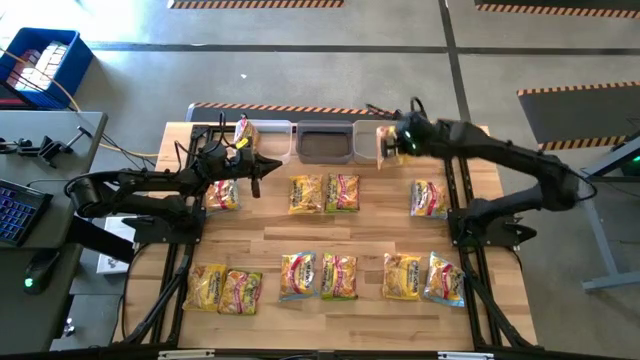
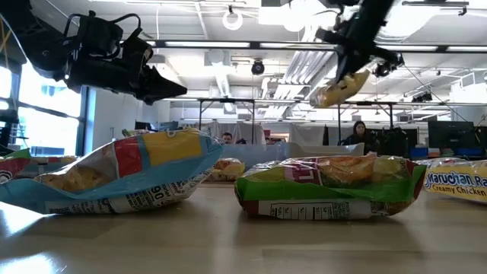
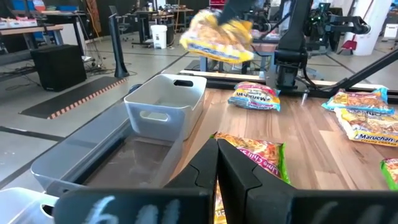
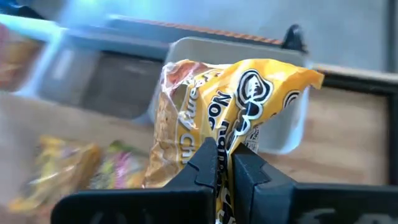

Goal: Sort Maruchan noodles
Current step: Put the top right yellow noodle pack into the gray bin

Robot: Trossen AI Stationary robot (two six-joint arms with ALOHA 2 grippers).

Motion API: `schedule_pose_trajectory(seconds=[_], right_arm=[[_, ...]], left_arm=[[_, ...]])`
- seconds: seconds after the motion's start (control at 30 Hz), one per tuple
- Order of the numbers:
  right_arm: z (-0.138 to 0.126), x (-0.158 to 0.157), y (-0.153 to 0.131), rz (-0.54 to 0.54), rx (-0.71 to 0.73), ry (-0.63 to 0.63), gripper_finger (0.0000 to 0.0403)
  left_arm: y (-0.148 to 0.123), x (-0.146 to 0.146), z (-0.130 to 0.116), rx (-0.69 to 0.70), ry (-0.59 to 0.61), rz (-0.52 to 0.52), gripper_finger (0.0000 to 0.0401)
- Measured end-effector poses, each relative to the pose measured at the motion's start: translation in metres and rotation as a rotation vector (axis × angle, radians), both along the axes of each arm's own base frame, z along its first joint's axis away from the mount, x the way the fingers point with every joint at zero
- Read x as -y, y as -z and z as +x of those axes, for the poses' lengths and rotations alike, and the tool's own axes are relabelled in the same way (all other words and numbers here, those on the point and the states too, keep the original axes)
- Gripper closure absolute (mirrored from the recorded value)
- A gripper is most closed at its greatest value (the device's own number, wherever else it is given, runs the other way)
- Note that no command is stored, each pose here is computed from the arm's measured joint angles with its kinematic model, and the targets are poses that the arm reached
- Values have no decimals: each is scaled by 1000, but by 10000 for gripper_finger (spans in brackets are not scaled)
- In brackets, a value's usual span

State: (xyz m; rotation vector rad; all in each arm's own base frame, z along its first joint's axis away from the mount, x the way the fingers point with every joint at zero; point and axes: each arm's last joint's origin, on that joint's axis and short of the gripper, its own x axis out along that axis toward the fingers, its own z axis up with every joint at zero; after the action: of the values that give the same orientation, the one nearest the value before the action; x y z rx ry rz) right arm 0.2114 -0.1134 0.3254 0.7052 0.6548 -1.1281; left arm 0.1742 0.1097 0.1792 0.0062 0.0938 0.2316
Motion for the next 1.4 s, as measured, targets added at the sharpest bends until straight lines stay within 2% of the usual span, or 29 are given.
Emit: schedule_pose_trajectory(seconds=[0.13, 0.37, 0.5, 0.63, 0.9, 1.4], right_arm=[[21, 33, -5, 39, -153, 12, 401], [56, 86, 20, 145, -506, 57, 401], [73, 104, 38, 161, -680, 63, 401], [85, 113, 56, 173, -791, 65, 402], [86, 116, 83, 160, -910, 102, 403], [85, 120, 112, 114, -913, 101, 403]], left_arm=[[0, 0, 0, 1, -1, -8, 401], [0, 0, 0, -1, -1, -10, 401], [1, 0, 0, -3, -1, -12, 401], [1, 0, 0, -1, -2, -19, 401], [2, 0, 0, -11, -2, -27, 401], [2, 0, 0, -13, -4, -28, 401]])
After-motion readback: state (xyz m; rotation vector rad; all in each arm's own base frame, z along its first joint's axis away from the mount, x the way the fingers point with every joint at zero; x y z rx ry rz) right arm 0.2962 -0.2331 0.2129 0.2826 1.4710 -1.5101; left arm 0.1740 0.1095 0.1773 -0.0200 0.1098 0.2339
